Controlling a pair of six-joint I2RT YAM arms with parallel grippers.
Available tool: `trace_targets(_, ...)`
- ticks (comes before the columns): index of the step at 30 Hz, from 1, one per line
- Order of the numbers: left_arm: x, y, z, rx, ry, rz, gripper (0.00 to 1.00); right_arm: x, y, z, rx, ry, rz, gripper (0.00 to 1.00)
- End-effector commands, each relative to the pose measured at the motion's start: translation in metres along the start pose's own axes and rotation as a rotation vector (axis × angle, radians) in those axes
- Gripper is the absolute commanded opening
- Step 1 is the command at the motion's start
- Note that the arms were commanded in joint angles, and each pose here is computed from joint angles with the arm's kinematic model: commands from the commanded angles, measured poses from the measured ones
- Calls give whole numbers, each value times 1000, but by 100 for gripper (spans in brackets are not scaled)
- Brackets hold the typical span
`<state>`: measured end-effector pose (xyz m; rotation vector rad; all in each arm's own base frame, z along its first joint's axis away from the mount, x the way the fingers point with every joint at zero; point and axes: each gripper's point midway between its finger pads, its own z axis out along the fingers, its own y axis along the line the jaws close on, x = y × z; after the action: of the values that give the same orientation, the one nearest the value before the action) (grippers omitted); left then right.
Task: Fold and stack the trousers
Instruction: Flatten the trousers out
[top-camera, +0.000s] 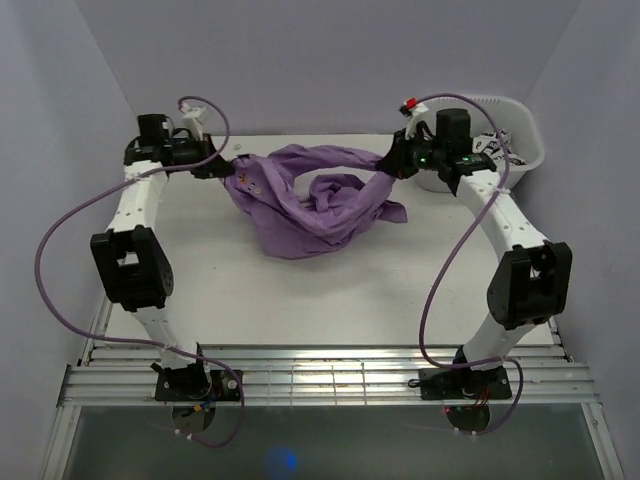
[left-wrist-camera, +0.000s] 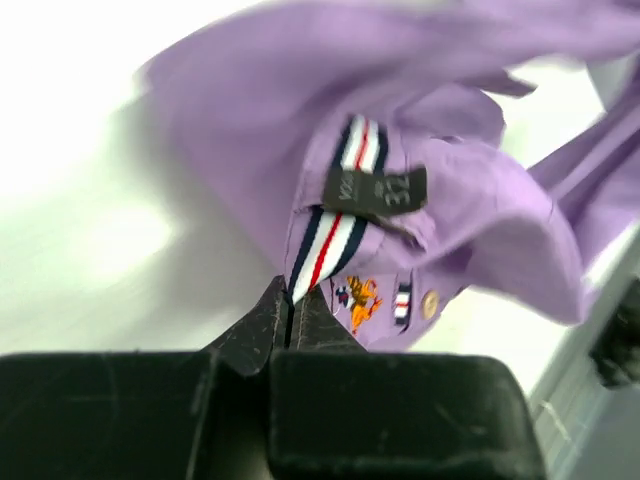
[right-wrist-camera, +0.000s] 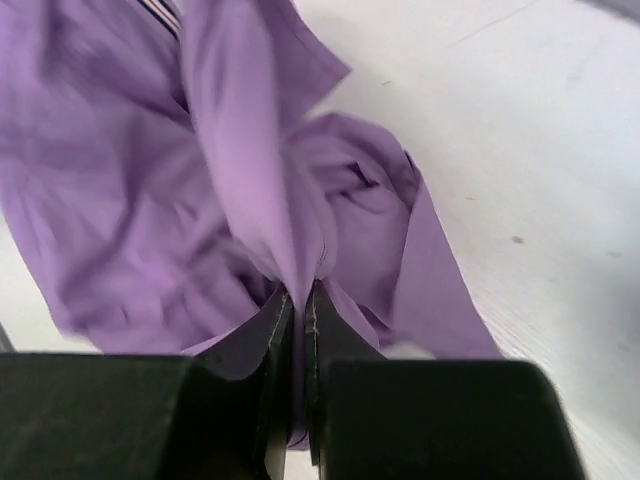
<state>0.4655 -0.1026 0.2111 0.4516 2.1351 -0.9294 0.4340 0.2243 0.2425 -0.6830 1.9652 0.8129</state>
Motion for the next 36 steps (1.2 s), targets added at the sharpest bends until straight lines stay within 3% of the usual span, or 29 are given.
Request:
trace_targets(1, -31, -5, -87, -104, -105, 119, 0, -2, -12, -53, 54, -12, 68, 8)
trace_targets(4, 20, -30, -90, -7, -17, 178, 7, 59, 8, -63, 22, 77, 125, 8)
trace_targets(5, 58, -24, -84, -6, 44, 176, 9, 102, 9, -61, 23, 149, 185, 8)
trace_targets(8, 103, -25, -92, -52, 99, 254, 10, 150, 13, -70, 46, 229, 187, 8)
trace_targets(9, 143, -15, -90, -72, 177, 288, 10, 178, 18, -74, 37, 283, 206, 8)
trace_targets(15, 230, -24, -114, -43, 372, 522, 11, 228, 45, -102, -59, 425, 100, 8)
trace_targets(18, 232, -35, -126, -71, 366, 675, 11, 237, 53, -116, -100, 458, -8, 10)
trace_targets(19, 242, -33, -129, -87, 388, 717, 15, 238, 54, -120, -121, 459, -89, 19)
trace_targets(20, 236, -34, -135, -140, 366, 776, 19, 238, 55, -124, -130, 467, -115, 51)
trace_targets(21, 228, -29, -137, -189, 348, 817, 25, 241, 55, -129, -125, 492, -125, 66)
trace_targets(22, 225, -25, -141, -237, 346, 813, 33, 233, 52, -130, -114, 485, -159, 73)
trace_targets(23, 215, -24, -144, -270, 324, 825, 49, 227, 49, -130, -103, 479, -175, 79)
trace_targets(25, 202, -27, -146, -274, 309, 767, 59, 202, 41, -127, -60, 435, -208, 80)
trace_targets(29, 150, -52, -140, -131, 238, 570, 70, 150, 26, -111, -12, 340, -210, 80)
trace_targets(31, 143, -44, -129, -71, 242, 488, 81, 142, 17, -97, -20, 346, -172, 80)
trace_targets(32, 128, -48, -126, -46, 213, 473, 82, 122, 13, -92, -7, 320, -165, 81)
trace_targets(36, 124, -30, -102, 24, 264, 407, 87, 114, -12, -49, 0, 354, -126, 82)
